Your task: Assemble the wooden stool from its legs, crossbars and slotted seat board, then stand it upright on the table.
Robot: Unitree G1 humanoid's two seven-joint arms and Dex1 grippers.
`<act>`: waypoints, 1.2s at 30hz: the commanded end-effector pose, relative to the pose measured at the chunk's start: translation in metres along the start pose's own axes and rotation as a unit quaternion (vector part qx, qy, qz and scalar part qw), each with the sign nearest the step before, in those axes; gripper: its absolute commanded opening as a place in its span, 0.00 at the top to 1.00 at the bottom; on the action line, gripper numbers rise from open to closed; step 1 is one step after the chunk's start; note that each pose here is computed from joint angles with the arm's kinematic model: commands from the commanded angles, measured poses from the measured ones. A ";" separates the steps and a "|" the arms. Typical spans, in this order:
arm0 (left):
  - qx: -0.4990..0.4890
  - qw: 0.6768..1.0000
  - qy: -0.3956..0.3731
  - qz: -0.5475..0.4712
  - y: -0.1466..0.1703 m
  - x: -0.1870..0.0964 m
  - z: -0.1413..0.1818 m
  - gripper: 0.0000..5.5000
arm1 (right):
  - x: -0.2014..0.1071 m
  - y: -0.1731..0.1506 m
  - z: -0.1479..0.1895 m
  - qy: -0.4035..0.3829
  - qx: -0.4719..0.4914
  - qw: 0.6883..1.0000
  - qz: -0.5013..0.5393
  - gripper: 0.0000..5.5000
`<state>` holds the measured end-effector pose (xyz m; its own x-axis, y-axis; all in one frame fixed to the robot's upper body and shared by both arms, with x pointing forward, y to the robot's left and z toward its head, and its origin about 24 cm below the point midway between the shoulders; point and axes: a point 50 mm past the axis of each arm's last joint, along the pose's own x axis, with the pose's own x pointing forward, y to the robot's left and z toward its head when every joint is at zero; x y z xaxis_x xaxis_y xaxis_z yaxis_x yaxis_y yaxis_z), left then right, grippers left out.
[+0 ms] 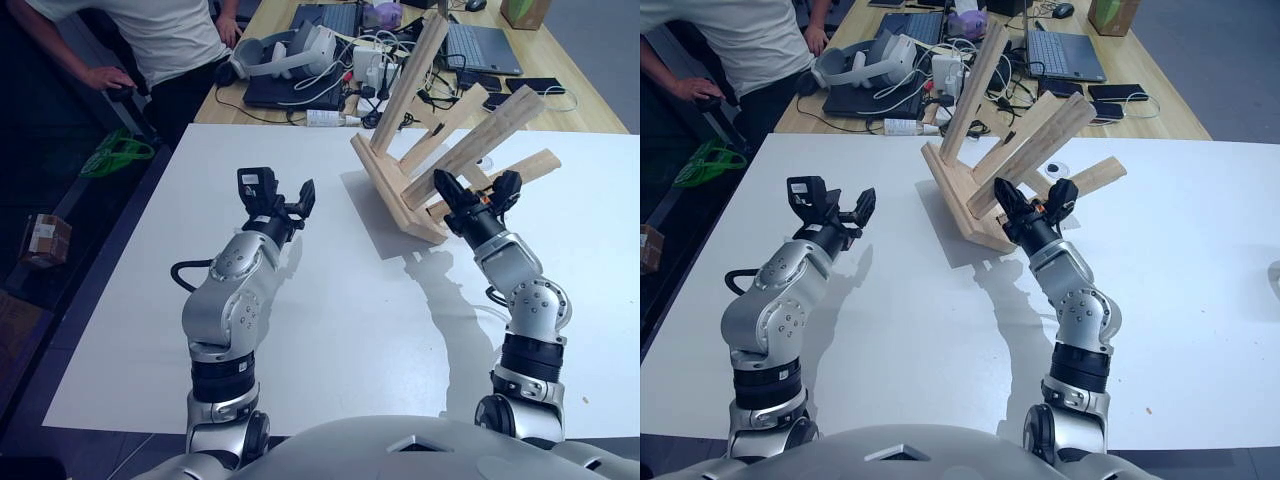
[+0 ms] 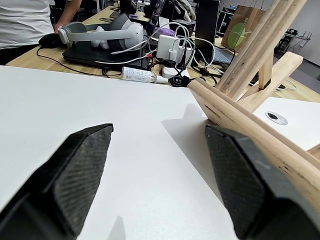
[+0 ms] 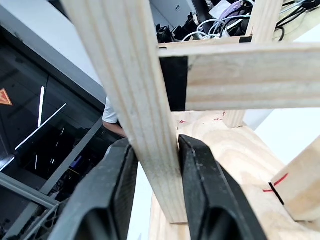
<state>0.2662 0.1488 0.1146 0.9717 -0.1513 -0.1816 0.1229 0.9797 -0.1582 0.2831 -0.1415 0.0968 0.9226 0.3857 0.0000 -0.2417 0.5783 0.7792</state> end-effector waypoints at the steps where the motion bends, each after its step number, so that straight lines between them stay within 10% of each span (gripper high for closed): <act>1: 0.004 1.000 -0.002 -0.005 -0.002 0.003 0.002 0.38 | -0.001 -0.013 -0.007 0.005 0.062 0.997 -0.048 0.80; 18: 0.008 1.000 -0.002 -0.010 -0.004 0.003 0.002 0.38 | -0.010 -0.053 -0.008 -0.042 0.206 0.959 -0.189 0.81; 36: 0.018 1.000 -0.010 -0.011 -0.004 0.005 0.004 0.38 | -0.037 -0.027 0.014 -0.026 0.150 0.983 -0.101 0.20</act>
<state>0.2697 0.1457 0.1158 0.9709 -0.1693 -0.1695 0.1466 0.9795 -0.1381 0.2676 -0.1781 0.0775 0.9637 0.2212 -0.1491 0.0752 0.3112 0.9474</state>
